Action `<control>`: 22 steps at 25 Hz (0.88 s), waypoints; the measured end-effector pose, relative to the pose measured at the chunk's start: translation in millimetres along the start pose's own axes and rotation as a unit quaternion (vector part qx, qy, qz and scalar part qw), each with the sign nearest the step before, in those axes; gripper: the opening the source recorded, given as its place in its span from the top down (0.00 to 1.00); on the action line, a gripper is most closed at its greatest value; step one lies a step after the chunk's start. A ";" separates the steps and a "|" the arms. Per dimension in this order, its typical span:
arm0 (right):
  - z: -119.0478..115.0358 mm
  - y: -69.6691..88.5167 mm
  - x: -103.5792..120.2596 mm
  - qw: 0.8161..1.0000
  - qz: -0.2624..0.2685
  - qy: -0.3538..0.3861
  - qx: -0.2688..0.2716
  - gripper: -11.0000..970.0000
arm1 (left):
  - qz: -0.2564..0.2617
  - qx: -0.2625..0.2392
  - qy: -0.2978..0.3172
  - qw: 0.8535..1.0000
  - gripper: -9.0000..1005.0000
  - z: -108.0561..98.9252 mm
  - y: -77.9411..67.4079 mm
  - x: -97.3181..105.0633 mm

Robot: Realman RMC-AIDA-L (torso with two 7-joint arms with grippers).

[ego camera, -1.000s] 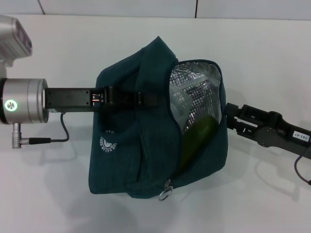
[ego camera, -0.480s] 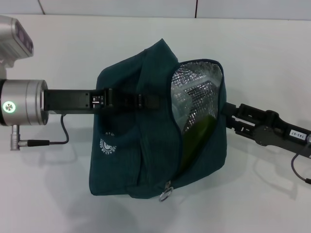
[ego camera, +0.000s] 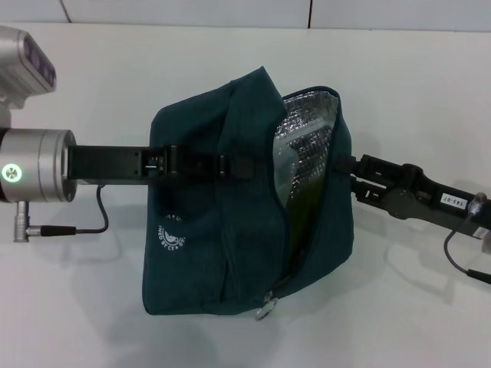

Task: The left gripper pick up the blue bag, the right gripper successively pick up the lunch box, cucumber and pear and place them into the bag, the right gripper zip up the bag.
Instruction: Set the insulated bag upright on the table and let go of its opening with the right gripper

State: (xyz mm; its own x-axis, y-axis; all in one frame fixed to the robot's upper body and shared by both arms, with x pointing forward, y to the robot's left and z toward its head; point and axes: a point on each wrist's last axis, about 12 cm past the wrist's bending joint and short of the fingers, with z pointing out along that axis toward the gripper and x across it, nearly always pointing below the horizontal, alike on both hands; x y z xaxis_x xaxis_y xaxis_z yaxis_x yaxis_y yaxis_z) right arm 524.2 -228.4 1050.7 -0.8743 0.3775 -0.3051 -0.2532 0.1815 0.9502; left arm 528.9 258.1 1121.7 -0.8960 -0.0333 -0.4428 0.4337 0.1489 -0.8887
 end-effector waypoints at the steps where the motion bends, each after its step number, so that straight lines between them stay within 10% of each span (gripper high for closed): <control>1: 0.0 0.0 0.0 1.000 0.000 0.000 0.000 0.36 | 0.000 0.001 0.000 1.000 0.91 0.2 -0.1 0.0; 16: 3.2 2.5 -2.1 0.999 -0.037 0.007 -0.004 0.41 | 0.004 0.006 0.004 1.000 0.91 0.5 -0.8 1.4; 22: 3.7 2.1 -2.1 0.999 -0.040 0.006 -0.003 0.63 | 0.004 0.006 0.004 1.000 0.91 0.5 -0.8 1.4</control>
State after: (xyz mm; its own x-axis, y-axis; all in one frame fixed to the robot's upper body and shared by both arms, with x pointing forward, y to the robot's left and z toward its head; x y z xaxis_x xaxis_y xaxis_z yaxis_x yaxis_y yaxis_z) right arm 527.0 -225.4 1053.1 -0.8559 0.3516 -0.3792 -0.3243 0.2061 0.9232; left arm 527.4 257.4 1121.7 -0.8932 -0.0244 -0.4490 0.4418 0.1383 -0.8864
